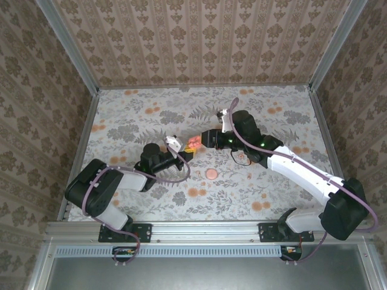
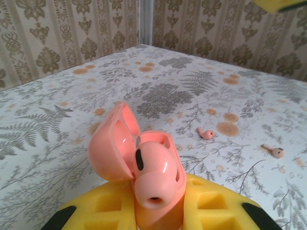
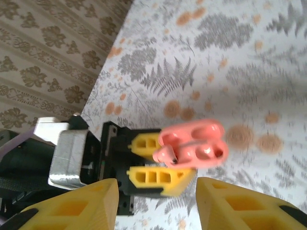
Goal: Insert wireless bluetooth earbuds into charging case
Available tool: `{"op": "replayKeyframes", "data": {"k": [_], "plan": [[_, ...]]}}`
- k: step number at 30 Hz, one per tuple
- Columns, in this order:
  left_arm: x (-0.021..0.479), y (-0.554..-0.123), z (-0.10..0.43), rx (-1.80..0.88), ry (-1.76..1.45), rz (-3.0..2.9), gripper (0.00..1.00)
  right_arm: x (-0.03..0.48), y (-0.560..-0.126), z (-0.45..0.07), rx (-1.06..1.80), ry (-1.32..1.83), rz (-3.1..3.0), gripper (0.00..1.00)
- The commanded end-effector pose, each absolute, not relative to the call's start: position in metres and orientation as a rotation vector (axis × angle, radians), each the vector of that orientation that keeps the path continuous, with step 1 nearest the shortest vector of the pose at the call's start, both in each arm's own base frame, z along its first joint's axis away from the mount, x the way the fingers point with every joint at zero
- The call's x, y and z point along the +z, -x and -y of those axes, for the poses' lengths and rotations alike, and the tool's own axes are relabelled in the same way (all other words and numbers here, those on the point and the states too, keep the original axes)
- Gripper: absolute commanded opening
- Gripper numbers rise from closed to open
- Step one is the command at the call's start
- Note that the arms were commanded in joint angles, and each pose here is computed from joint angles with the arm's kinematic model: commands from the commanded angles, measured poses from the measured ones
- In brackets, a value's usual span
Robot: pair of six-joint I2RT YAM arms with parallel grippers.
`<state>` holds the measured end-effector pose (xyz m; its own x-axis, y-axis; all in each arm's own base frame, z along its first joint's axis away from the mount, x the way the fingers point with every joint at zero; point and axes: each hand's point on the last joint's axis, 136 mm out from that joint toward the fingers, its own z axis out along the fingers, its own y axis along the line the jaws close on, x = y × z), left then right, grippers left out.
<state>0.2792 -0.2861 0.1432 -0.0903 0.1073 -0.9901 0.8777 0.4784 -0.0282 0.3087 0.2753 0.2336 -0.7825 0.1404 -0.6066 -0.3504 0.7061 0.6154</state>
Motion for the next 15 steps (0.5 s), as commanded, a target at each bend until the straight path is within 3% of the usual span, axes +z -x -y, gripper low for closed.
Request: {"op": "replayKeyframes", "data": {"k": [1, 15], "plan": [[0.14, -0.281, 0.281, -0.692, -0.933, -1.539, 0.17, 0.227, -0.293, -0.279, 1.071, 0.002, -2.391, 0.46], [0.136, -0.278, 0.284, -0.626, -0.973, -1.547, 0.17, 0.197, -0.303, -0.313, 1.053, -0.021, -2.555, 0.45]]}}
